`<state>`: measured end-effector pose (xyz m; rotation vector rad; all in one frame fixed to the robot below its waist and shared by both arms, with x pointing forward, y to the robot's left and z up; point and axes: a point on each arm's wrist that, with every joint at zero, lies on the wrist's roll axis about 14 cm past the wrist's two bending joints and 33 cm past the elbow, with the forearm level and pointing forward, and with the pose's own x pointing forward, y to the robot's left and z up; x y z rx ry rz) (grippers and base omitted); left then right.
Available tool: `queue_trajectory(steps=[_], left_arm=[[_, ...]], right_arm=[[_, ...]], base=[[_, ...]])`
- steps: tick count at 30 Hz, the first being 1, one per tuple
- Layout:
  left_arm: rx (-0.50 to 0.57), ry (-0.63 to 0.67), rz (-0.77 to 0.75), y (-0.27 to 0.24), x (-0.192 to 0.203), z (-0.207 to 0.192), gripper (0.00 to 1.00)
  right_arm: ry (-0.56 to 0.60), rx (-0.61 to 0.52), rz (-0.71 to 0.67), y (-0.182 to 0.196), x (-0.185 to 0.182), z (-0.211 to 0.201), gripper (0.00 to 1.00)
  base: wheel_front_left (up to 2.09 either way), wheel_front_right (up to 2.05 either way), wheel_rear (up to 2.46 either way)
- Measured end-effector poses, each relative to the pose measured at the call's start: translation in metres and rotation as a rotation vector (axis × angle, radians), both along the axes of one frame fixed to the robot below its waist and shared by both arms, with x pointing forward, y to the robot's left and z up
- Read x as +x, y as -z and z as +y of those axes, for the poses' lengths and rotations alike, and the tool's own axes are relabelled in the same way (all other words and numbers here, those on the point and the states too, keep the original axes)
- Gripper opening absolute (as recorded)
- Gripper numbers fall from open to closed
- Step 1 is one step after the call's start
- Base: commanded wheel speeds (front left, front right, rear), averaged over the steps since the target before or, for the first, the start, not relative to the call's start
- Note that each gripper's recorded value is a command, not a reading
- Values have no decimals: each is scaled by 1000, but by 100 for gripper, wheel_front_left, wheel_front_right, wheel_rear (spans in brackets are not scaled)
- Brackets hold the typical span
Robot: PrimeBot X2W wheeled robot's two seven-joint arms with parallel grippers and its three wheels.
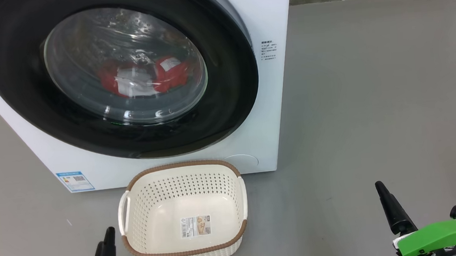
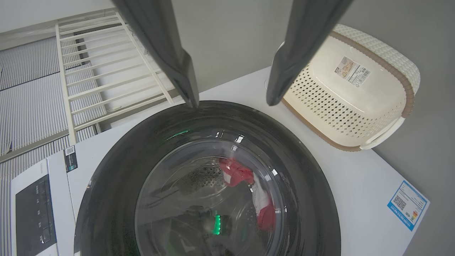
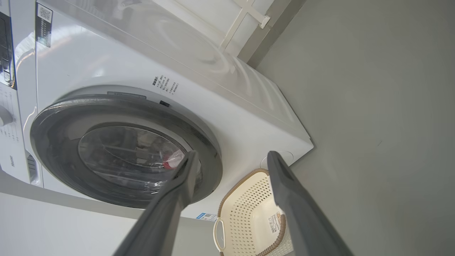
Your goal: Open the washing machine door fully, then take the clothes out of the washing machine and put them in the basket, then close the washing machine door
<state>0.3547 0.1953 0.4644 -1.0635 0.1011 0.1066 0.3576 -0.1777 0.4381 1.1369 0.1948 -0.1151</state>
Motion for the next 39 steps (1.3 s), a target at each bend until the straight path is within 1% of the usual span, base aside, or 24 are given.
queue_trajectory(steps=[4, 20, 39], left_arm=[[35, -2, -4, -1, -1, 1, 100], [241, 6, -36, -11, -3, 4, 100], [481, 29, -72, -20, -4, 2, 100]], right_arm=[[-7, -35, -3, 0, 0, 1, 100], [-55, -209, -26, -4, 1, 7, 100], [-80, -428, -65, -11, 2, 3, 100]], base=[[0, 0, 0], [0, 0, 0], [0, 0, 0]])
